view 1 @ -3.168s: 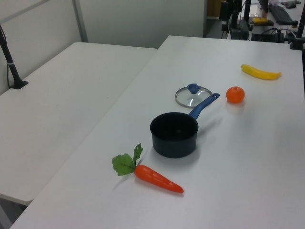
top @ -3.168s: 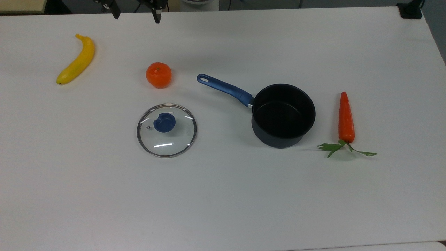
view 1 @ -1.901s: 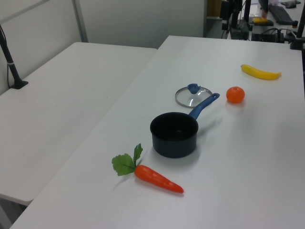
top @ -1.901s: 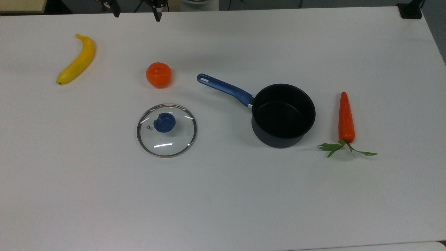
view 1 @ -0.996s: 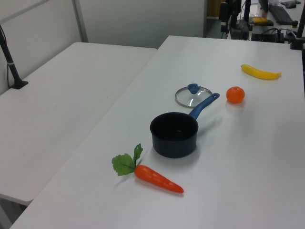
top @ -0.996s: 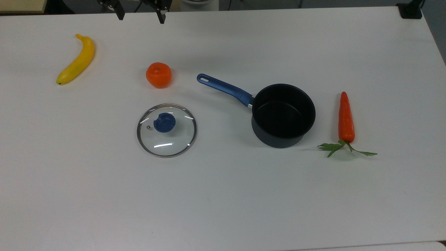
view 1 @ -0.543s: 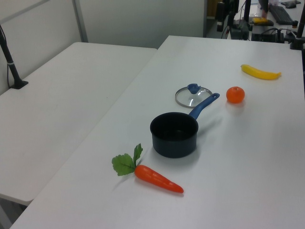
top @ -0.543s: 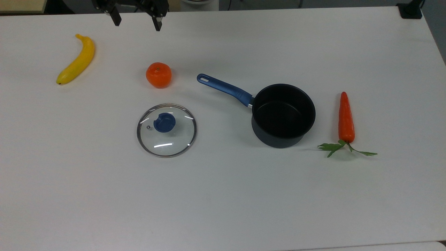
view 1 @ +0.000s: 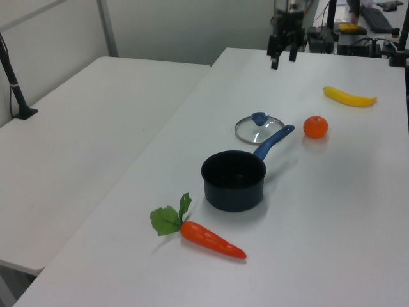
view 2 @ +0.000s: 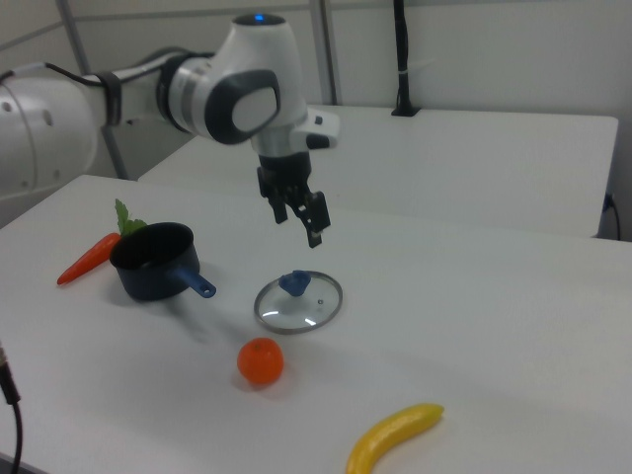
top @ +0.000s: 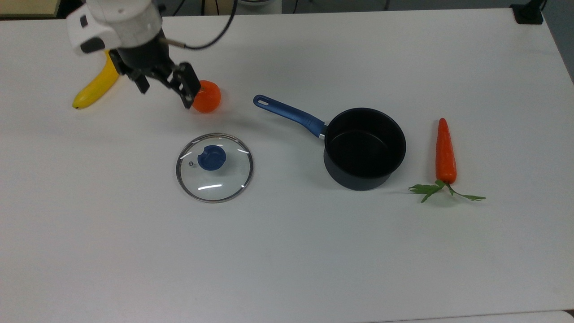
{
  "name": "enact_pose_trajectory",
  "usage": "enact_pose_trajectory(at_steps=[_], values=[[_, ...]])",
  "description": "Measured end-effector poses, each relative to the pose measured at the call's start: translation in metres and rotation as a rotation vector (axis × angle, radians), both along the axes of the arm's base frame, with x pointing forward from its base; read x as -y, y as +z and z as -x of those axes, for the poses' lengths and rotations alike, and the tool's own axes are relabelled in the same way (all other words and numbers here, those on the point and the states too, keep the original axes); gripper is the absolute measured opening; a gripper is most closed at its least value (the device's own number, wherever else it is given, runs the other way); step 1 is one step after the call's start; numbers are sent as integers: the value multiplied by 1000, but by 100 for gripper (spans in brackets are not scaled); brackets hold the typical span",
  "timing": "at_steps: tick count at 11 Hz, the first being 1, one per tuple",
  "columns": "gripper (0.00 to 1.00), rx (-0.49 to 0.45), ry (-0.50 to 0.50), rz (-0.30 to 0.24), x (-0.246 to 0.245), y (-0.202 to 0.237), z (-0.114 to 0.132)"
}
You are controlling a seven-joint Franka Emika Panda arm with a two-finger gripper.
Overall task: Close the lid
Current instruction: 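Move the gripper down to the blue knob of the glass lid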
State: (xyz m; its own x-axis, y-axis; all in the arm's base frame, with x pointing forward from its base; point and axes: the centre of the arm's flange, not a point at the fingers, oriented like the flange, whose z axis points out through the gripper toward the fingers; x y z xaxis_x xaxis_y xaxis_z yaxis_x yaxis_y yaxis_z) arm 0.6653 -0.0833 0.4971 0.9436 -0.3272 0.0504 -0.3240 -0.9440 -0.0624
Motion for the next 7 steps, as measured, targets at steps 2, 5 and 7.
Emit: enact_pose_trajectory(at_steps=[2, 5, 7], values=[[100, 9, -53, 5, -8, -36, -18], [100, -5, -65, 6, -31, -68, -29], [100, -15, -68, 9, -41, -88, -33]])
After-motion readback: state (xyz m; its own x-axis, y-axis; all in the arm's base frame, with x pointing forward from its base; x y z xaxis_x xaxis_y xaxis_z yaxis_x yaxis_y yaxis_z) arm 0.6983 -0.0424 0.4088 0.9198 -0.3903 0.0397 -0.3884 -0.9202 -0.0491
